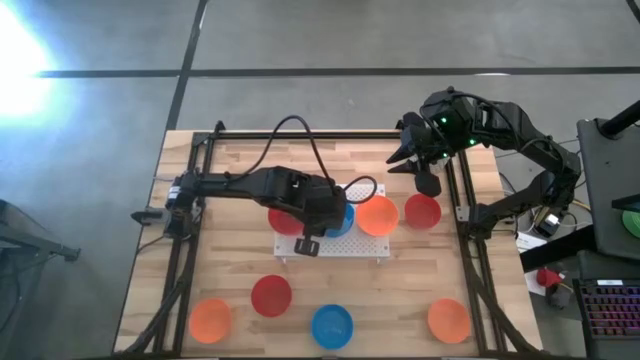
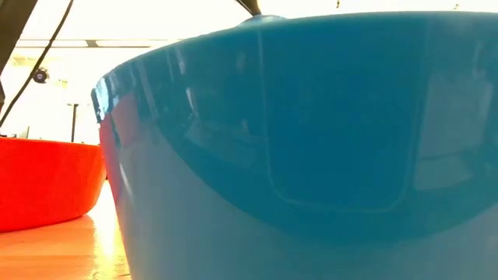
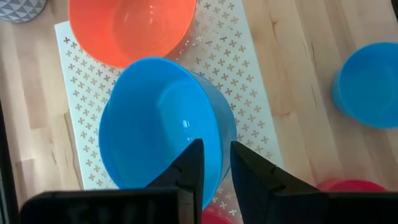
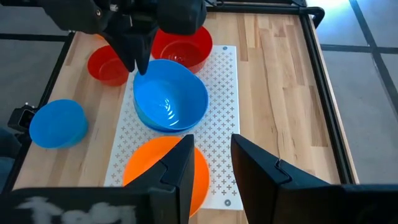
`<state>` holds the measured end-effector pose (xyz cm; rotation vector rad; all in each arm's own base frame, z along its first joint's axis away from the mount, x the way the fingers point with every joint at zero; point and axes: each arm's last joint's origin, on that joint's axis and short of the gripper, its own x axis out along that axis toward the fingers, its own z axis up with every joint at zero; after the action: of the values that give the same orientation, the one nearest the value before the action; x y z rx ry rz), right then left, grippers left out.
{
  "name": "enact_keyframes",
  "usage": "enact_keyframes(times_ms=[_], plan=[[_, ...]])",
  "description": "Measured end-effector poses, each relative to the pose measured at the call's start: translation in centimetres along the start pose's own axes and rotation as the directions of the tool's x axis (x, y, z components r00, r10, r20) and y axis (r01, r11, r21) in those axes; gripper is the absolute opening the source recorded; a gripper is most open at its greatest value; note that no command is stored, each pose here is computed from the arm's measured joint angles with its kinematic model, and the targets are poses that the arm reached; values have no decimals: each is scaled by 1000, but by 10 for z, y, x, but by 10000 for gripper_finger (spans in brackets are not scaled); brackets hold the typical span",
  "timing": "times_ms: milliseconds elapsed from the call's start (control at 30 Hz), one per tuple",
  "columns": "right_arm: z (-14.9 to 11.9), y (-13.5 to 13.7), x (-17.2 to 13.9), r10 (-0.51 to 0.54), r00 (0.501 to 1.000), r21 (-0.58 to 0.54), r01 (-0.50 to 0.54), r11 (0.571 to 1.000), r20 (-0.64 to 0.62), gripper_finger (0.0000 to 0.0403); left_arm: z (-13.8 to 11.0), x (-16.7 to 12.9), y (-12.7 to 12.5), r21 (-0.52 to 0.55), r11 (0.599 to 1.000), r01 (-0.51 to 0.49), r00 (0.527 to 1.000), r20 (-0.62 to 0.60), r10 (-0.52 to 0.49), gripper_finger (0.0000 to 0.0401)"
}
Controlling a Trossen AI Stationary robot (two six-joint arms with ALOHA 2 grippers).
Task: Pick & Place Mini bowls
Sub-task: Stack the top blue bowl on the blue bowl on the shelf
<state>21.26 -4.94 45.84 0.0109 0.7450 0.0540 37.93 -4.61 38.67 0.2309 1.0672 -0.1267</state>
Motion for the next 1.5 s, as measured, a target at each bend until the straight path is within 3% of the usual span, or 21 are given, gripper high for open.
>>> enact_keyframes(times_ms=[500, 700, 800, 1500], plan=[[0, 0, 0, 0, 1000, -1, 0, 1000, 0, 100, -5, 23, -3, -25, 999, 28, 998, -47, -29, 69], [0, 0, 0, 0, 1000, -2, 0, 1000, 0, 100, -4, 22, -3, -8, 999, 31, 999, -42, -32, 10], [0, 0, 0, 0, 1000, -3, 0, 1000, 0, 100, -4, 21, -3, -1, 999, 39, 999, -37, -39, 4], [0, 0, 0, -6, 1000, -3, 6, 1000, 0, 100, -7, 23, -3, 2, 1000, 31, 997, -69, -31, 5]])
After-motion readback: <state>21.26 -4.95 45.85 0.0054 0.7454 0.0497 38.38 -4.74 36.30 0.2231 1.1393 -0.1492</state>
